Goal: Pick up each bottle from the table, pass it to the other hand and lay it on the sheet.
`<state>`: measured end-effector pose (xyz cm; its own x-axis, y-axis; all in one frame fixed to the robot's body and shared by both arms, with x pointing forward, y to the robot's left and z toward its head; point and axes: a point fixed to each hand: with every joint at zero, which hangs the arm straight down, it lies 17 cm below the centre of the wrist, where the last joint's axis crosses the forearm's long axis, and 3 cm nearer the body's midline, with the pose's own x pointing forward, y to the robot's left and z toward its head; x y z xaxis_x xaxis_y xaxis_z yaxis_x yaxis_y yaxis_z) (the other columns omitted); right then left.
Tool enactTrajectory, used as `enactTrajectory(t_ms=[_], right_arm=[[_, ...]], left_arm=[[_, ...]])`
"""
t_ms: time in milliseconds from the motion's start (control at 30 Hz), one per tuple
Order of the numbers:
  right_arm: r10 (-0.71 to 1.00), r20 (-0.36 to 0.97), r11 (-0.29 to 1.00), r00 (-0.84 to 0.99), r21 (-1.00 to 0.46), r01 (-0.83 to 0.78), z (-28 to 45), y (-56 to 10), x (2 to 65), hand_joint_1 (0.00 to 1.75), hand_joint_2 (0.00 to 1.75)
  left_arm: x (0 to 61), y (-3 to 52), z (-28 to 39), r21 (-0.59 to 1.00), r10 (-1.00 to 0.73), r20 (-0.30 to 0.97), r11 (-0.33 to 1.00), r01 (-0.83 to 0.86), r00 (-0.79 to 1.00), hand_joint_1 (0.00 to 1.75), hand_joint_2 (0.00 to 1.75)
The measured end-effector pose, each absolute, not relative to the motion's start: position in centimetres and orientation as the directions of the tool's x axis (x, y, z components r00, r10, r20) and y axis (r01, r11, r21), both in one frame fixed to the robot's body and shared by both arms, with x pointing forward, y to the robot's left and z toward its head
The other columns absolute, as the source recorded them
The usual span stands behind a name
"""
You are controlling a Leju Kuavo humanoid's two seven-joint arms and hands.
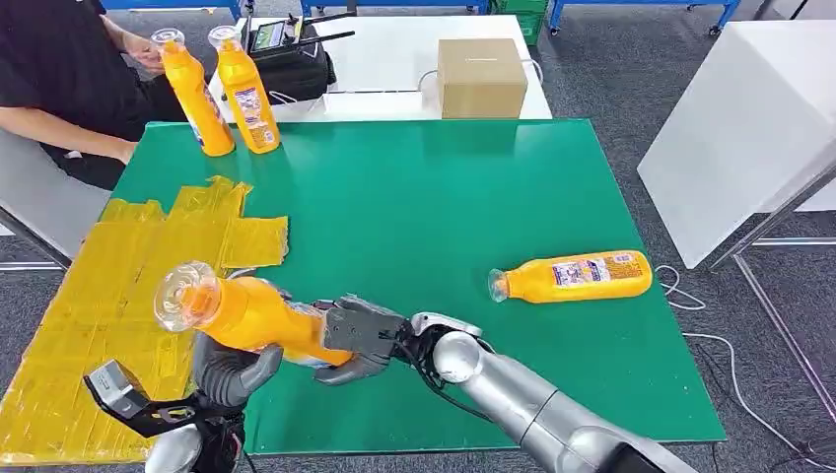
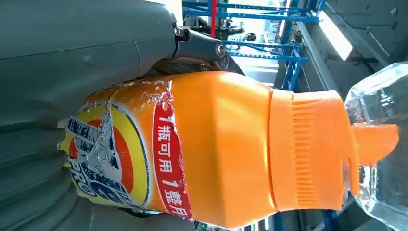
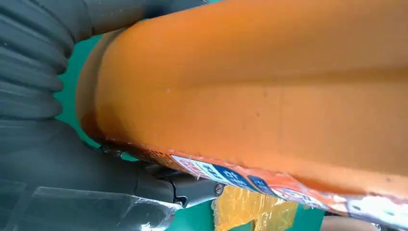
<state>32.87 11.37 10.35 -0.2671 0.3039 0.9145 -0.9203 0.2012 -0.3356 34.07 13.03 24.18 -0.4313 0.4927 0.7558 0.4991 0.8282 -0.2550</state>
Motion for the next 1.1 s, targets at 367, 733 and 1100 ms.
enactTrajectory(t_ms=[367,733,1100], right_arm=[[0.308,0.912,0.194,-0.273,-0.341,-0.92,10.3,11.5,32.8,1.75,1.75],[0.308,0.911,0.192,-0.274,-0.342,-0.92,10.3,11.5,32.7,0.0,0.0],[0.291,0.918,0.569,-0.27,-0.393,-0.722,9.4,-7.4,37.6,0.0,0.0]], left_arm=[[34.1,13.0,24.2,-0.252,0.492,0.755,0.828,0.5,-0.433,1.75,1.75],[34.1,13.1,24.3,-0.252,0.492,0.755,0.828,0.5,-0.434,1.75,1.75],[38.3,26.3,18.3,0.532,-0.573,0.687,0.815,-0.228,-0.447,1.75,1.75]])
